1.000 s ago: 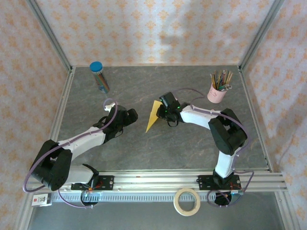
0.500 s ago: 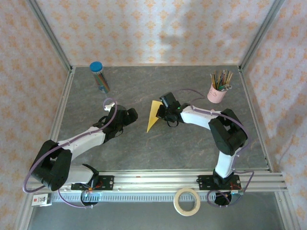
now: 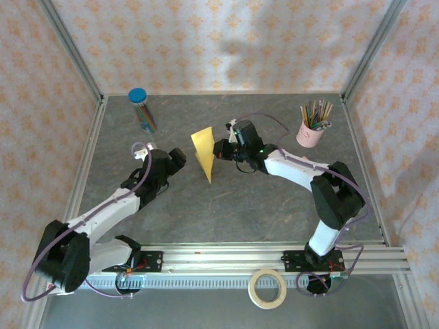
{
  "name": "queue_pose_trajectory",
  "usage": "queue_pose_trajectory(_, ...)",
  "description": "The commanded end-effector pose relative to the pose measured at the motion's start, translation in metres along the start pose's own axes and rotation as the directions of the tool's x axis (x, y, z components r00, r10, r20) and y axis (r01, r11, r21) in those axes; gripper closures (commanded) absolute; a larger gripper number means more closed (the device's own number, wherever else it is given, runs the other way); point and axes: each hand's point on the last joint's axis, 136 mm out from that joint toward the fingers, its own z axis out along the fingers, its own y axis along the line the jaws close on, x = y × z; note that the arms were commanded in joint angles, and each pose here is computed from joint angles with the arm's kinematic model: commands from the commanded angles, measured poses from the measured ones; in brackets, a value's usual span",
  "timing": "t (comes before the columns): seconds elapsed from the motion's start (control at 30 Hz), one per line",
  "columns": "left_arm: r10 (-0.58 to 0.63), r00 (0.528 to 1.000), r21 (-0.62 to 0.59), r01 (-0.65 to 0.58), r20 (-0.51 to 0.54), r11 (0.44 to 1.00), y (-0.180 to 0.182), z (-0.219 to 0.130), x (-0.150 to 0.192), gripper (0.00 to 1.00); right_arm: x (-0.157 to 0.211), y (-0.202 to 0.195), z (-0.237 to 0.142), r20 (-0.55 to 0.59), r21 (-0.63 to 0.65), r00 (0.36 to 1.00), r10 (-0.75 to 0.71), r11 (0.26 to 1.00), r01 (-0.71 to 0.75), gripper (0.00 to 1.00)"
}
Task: Fold a paper plane with a square sheet of paper (pick it up from the middle)
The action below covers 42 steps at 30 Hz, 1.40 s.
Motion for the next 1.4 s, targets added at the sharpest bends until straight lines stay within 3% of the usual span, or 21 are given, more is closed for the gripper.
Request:
queue_pose_trajectory(0.0, -0.032, 0.999, -0.002, 0.032, 0.045, 0.999, 0.005, -0.007, -0.008, 0.04, 0.011, 0.013, 0.000, -0.044, -0.145, 0.999, -0.014, 0.989, 0.007, 0.96)
queue_pose_trajectory(0.3, -0.031, 0.996, 0.071, 0.037, -0.088, 0.997, -0.006, 0.011, 0.022, 0.04, 0.040, -0.029, 0.012, -0.139, -0.162, 0.987, 0.085, 0.981, -0.108, 0.96)
queue_pose_trajectory(0.7, 0.011, 0.954, 0.179, 0.045, -0.301, 0.983, -0.041, 0.041, 0.082, 0.12, 0.054, -0.107, 0.009, -0.145, 0.081, 0.973, 0.179, 0.982, -0.168, 0.94)
queue_pose_trajectory(0.87, 0.056, 0.933, 0.203, 0.018, -0.354, 0.979, -0.059, 0.053, 0.104, 0.18, 0.056, -0.117, 0.009, -0.147, 0.112, 0.969, 0.197, 0.977, -0.181, 0.94)
queue_pose_trajectory(1.17, 0.076, 0.918, 0.200, 0.004, -0.388, 0.980, -0.071, 0.074, 0.115, 0.39, 0.060, -0.126, 0.011, -0.159, 0.150, 0.965, 0.211, 0.971, -0.187, 0.94)
queue_pose_trajectory(1.37, 0.103, 0.905, 0.179, -0.030, -0.414, 0.983, -0.073, 0.087, 0.125, 0.42, 0.061, -0.127, 0.012, -0.163, 0.149, 0.963, 0.213, 0.971, -0.190, 0.94)
